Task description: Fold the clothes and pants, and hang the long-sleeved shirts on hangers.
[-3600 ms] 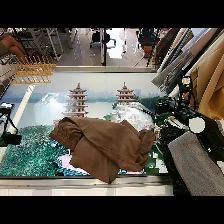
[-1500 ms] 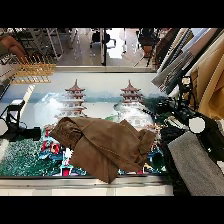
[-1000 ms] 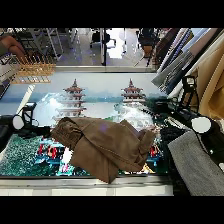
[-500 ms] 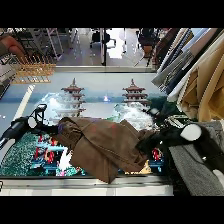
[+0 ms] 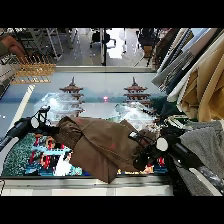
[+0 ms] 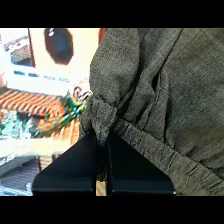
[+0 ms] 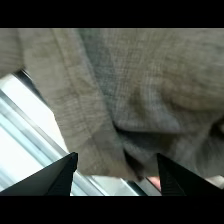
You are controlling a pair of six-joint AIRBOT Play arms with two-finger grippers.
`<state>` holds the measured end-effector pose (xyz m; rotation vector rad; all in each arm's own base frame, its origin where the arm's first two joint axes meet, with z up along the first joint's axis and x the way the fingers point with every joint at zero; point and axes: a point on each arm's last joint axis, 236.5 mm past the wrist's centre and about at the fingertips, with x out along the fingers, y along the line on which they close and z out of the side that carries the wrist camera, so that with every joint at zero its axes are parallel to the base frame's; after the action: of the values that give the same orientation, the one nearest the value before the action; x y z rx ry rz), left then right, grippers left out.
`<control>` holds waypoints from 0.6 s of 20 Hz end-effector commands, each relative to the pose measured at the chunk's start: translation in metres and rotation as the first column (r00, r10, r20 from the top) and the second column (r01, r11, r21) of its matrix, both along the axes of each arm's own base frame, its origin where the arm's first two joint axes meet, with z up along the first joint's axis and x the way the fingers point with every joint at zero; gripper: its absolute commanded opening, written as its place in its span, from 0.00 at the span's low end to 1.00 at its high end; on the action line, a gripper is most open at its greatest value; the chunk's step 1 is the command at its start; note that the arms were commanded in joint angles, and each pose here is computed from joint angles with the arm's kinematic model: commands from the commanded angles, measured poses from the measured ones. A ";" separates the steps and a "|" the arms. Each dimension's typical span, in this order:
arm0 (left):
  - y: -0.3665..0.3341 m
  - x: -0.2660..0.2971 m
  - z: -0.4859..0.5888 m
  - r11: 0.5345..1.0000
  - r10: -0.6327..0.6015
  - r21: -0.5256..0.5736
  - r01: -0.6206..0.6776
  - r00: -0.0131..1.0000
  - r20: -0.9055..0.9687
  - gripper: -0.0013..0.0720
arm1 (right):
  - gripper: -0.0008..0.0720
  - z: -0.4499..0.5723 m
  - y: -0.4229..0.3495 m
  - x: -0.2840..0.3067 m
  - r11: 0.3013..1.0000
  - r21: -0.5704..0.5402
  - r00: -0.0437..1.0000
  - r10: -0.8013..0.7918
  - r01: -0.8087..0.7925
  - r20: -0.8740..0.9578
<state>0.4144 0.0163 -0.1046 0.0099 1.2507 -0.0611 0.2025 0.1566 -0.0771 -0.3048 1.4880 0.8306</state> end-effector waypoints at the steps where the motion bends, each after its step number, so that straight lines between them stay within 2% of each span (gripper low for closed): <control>1: 0.001 -0.013 0.004 0.998 -0.058 0.014 0.059 0.997 -0.044 0.03 | 0.69 -0.022 0.006 -0.009 0.999 0.008 0.996 0.046 -0.045 -0.073; 2: 0.003 -0.017 0.012 0.995 -0.098 0.025 0.099 0.994 -0.049 0.03 | 0.51 -0.022 0.013 -0.012 0.997 0.041 0.994 0.062 -0.058 -0.085; 3: 0.007 -0.021 0.022 0.990 -0.133 0.036 0.135 0.990 -0.048 0.03 | 0.21 -0.021 0.017 -0.013 0.996 0.060 0.994 0.063 -0.058 -0.090; 4: 0.014 -0.025 0.038 0.987 -0.152 0.045 0.154 0.987 -0.046 0.03 | 0.04 -0.020 0.017 -0.012 0.996 0.059 0.994 0.065 -0.060 -0.089; 7: 0.052 -0.027 0.104 0.991 -0.118 0.064 0.118 0.993 0.009 0.03 | 0.03 0.003 -0.004 0.005 0.998 -0.054 0.998 0.026 -0.030 -0.061; 9: 0.077 -0.032 0.156 0.995 -0.087 0.056 0.083 0.994 0.066 0.03 | 0.03 0.048 -0.022 0.031 0.991 -0.130 0.999 -0.002 0.009 0.054; 10: 0.089 -0.035 0.182 0.996 -0.071 0.052 0.066 0.992 0.103 0.03 | 0.03 0.082 -0.026 0.046 0.990 -0.135 0.989 -0.019 0.039 0.149; 12: 0.117 -0.039 0.240 0.998 0.002 0.055 -0.014 0.976 0.219 0.03 | 0.03 0.163 -0.021 0.068 0.994 -0.042 0.930 -0.077 0.098 0.358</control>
<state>0.3934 0.1069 0.0673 0.0853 1.1217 -0.0485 0.2492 0.1489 0.0007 -0.4040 1.3668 0.7457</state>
